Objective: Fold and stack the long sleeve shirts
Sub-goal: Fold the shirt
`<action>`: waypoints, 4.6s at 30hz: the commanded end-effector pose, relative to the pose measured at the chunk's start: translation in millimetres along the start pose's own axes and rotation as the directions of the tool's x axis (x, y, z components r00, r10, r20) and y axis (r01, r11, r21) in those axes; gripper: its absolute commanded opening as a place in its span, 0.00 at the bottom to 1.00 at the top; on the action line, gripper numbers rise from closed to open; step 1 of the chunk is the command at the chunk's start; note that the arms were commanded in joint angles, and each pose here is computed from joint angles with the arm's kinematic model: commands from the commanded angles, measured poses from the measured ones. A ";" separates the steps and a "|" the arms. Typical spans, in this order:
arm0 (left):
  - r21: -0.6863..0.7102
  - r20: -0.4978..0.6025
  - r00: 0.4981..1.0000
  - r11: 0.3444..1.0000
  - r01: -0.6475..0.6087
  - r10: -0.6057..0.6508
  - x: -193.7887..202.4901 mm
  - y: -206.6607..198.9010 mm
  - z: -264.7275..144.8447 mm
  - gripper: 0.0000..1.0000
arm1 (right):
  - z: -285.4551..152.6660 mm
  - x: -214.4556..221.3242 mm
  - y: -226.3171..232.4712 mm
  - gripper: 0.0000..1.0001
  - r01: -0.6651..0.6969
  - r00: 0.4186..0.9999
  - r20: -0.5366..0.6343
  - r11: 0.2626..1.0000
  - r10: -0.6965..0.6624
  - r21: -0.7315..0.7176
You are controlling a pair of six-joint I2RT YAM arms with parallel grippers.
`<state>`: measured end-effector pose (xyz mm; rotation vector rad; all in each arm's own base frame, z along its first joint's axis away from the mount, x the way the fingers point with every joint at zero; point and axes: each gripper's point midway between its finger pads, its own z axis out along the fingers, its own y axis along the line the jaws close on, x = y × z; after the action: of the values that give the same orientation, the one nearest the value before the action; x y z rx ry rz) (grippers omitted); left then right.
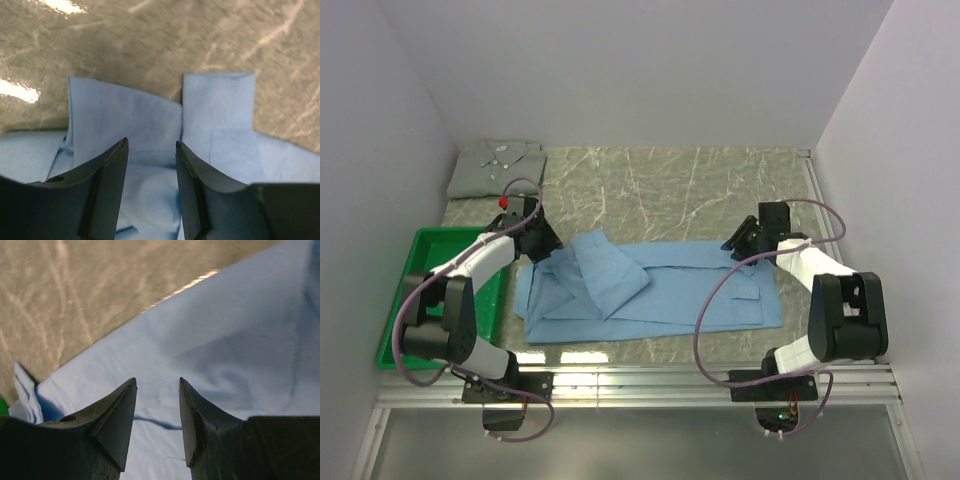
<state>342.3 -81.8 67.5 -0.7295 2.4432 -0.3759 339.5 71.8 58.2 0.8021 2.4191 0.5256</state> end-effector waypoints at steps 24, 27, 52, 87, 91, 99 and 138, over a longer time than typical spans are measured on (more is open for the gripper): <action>0.019 0.006 0.987 0.987 0.159 -0.160 -61.6 -4.6 80.9 0.50 | 54.4 -122.5 -67.9 0.46 -0.203 0.976 0.133 0.935 0.171 0.291; 0.045 0.046 0.991 0.991 0.123 -0.125 -76.3 -14.9 65.3 0.54 | 43.9 -135.8 -54.3 0.46 -0.181 0.977 0.158 0.949 0.143 0.258; 0.121 0.010 0.997 0.989 -0.083 0.082 -37.6 -81.1 52.1 0.58 | -70.2 -8.9 108.3 0.80 0.448 0.885 0.174 0.891 -0.431 -0.073; 0.091 -0.064 0.991 0.990 -0.109 0.115 -0.4 -94.7 73.4 0.25 | -77.0 -1.3 102.3 0.80 0.482 0.866 0.192 0.874 -0.463 -0.068; 0.118 -0.039 0.992 0.986 -0.118 0.123 -4.3 -100.8 66.7 0.03 | -76.7 1.8 104.3 0.79 0.488 0.864 0.187 0.869 -0.467 -0.087; 0.207 0.052 0.969 0.946 -0.248 0.242 -13.9 -123.8 42.9 0.01 | -93.0 4.6 125.2 0.77 0.551 0.829 0.227 0.815 -0.510 -0.179; 0.586 0.546 0.453 0.066 -0.808 0.705 74.6 -194.4 -188.9 0.00 | -172.7 95.5 266.3 0.72 0.793 0.232 0.566 -0.183 -0.791 -0.581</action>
<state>268.4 -254.6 222.0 0.9215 1.9494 -0.8095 295.7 291.2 290.4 -1.1181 1.7184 0.8636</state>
